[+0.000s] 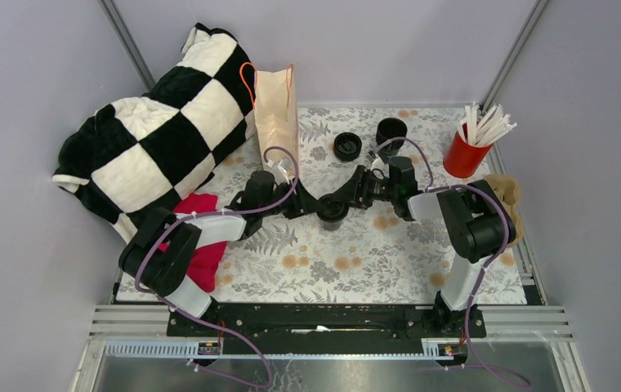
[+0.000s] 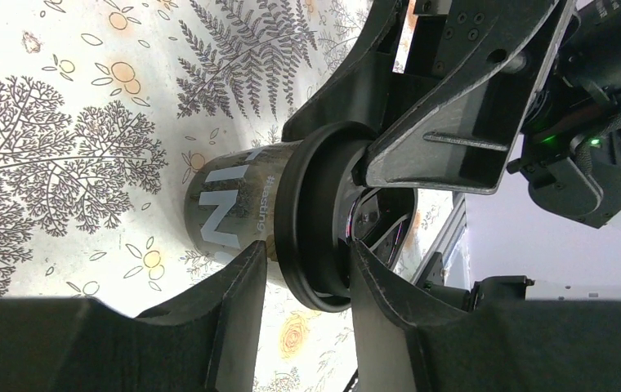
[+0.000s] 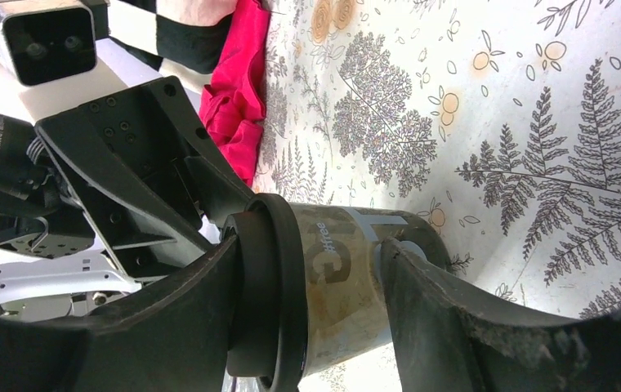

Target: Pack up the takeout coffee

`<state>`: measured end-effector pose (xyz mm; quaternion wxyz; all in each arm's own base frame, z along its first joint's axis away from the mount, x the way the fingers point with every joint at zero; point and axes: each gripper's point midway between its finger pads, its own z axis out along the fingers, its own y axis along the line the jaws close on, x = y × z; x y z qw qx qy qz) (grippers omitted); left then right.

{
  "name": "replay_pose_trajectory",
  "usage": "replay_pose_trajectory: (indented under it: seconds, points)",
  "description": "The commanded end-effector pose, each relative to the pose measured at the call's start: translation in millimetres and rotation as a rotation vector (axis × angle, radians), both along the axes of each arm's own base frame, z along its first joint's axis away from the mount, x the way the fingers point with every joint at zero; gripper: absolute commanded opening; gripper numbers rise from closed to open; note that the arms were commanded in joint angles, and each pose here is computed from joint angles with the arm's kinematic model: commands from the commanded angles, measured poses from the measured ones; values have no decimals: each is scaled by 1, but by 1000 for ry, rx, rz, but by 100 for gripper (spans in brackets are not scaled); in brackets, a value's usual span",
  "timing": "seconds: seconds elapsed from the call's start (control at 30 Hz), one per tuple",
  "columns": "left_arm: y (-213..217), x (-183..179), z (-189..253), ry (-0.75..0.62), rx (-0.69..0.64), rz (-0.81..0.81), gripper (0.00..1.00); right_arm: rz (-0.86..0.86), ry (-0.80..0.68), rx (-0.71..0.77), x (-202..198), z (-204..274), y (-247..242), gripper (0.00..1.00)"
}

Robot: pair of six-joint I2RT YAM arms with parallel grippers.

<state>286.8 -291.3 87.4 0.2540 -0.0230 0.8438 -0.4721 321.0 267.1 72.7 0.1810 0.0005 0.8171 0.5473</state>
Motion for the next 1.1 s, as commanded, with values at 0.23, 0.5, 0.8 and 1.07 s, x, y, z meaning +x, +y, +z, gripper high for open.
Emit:
replay_pose_trajectory:
  seconds: [0.23,0.5,0.8,1.07]
  points:
    - [80,-79,-143,379,456,72,42,-131,67,-212,-45,-108,-37,60]
    - [82,-82,-144,377,458,75,42,-148,84,-293,-60,-149,-39,55]
    - [84,-82,-140,357,459,72,41,-162,17,-524,-76,-158,-58,52]
    - [81,-79,-134,344,453,59,41,-154,-61,-584,-64,-131,-46,52]
